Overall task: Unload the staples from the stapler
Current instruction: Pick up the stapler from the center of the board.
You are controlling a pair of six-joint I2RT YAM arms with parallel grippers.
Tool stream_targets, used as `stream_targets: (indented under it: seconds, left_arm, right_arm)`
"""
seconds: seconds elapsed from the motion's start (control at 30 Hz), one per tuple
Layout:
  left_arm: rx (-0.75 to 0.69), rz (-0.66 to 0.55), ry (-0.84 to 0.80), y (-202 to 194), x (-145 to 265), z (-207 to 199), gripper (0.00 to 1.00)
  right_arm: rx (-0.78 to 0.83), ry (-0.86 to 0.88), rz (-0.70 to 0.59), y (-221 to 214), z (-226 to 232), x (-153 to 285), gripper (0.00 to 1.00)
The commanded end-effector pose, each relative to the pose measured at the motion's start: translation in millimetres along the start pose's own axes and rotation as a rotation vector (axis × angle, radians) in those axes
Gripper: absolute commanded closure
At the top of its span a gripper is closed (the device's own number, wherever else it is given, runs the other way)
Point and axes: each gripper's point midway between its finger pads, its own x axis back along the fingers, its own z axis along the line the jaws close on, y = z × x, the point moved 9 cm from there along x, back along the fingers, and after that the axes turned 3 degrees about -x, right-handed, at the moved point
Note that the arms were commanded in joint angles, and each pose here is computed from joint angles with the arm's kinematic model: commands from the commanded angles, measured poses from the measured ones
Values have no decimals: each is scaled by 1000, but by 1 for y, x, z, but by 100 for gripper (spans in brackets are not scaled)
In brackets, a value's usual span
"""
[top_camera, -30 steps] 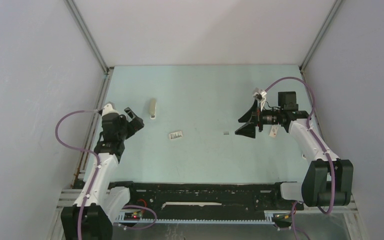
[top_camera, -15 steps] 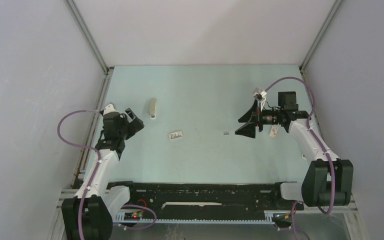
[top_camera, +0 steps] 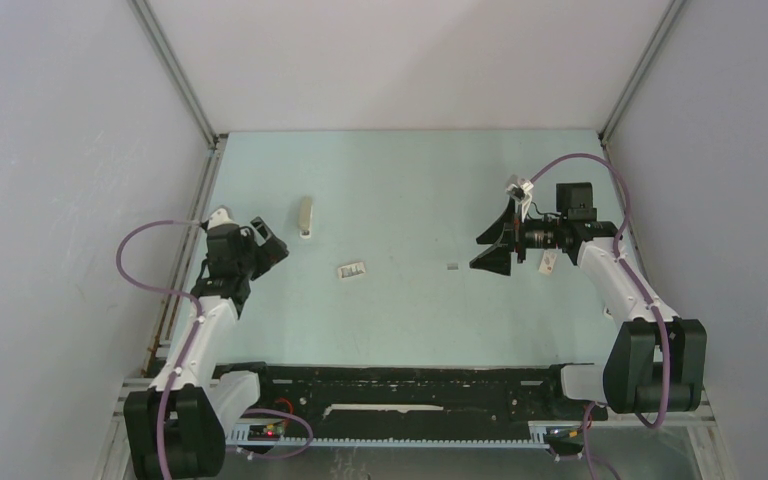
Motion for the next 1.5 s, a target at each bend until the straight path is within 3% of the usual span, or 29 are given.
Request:
stream_targets:
  seconds: [0.0, 0.5, 0.87, 1.13, 1.3, 1.47]
  left_arm:
    - [-13, -32, -26, 12, 1, -4, 0]
    - [-70, 26, 119, 35, -13, 7, 0]
    - [-75, 167, 200, 71, -54, 21, 19]
    - [-111, 79, 296, 87, -40, 35, 24]
    - [-27, 64, 266, 89, -33, 65, 28]
    - [-67, 162, 180, 83, -44, 71, 32]
  right_arm:
    - [11, 12, -14, 0, 0, 0, 0]
    - [5, -10, -22, -2, -4, 7, 0]
    - [2, -22, -33, -3, -6, 12, 0]
    - [-5, -22, -42, -4, -8, 15, 1]
    - [-9, -18, -46, -5, -9, 17, 0]
    - [-17, -14, -49, -7, -10, 17, 0]
